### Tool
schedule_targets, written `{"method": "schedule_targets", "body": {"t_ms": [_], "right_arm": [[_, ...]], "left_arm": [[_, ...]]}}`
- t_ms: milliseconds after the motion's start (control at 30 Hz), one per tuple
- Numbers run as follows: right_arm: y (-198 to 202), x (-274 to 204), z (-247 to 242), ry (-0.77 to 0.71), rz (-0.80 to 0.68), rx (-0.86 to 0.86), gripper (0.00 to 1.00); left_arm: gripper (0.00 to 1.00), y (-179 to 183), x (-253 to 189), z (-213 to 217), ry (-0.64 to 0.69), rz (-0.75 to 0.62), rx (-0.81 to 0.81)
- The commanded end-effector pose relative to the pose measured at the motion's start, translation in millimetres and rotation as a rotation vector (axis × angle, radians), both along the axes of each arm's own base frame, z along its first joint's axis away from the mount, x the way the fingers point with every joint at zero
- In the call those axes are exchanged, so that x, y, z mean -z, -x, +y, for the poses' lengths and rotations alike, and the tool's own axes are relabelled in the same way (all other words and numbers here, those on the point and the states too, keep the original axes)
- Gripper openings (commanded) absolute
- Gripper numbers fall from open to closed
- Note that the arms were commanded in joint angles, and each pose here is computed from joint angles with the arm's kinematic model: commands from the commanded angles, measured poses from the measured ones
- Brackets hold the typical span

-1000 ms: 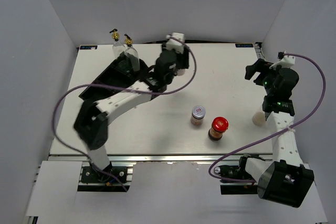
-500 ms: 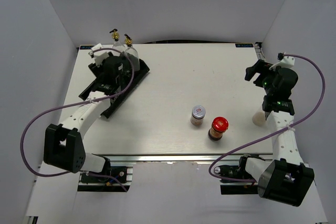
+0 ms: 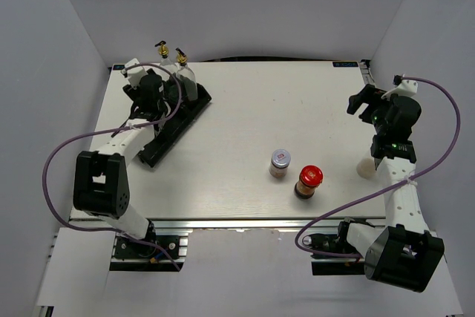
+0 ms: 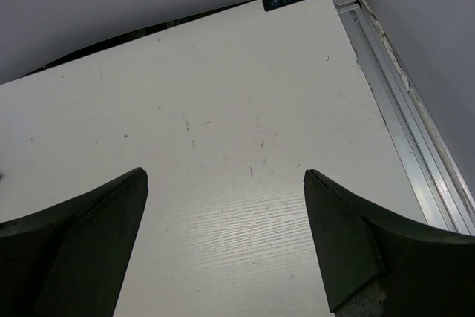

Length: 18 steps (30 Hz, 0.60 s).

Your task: Organize the condiment bottles

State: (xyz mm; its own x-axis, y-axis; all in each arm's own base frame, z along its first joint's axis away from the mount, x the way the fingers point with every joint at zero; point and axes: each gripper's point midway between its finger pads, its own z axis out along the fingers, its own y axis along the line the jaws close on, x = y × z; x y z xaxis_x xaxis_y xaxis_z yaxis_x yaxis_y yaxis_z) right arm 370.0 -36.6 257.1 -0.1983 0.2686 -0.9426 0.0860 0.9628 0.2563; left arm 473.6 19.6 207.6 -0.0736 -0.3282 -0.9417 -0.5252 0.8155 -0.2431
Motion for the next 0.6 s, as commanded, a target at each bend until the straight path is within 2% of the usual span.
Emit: {"method": "schedule_targets", "body": {"t_ms": [0, 133, 300, 567], "right_arm": [[-3.2, -19.8, -5.8, 0.020, -0.041, 0.021, 0.89], [-2.7, -20.3, -7.5, 0.024, -0.041, 0.029, 0.89], [-1.9, -20.5, -11.1, 0.036, -0.039, 0.047, 0.89], [0.6, -22.1, -19.5, 0.048, -0.034, 0.095, 0.90]], "left_arm": [[0.07, -17.0, -47.7, -1.8, 0.008, -0.152, 0.014], [0.16, -24.4, -41.1, 0.5, -0.033, -0.148, 0.005], [0.19, -39.8, -34.2, -2.9, -0.079, -0.152, 0.038], [0.35, -51.4, -8.1, 3.9, -0.135, -0.125, 0.022]]}}
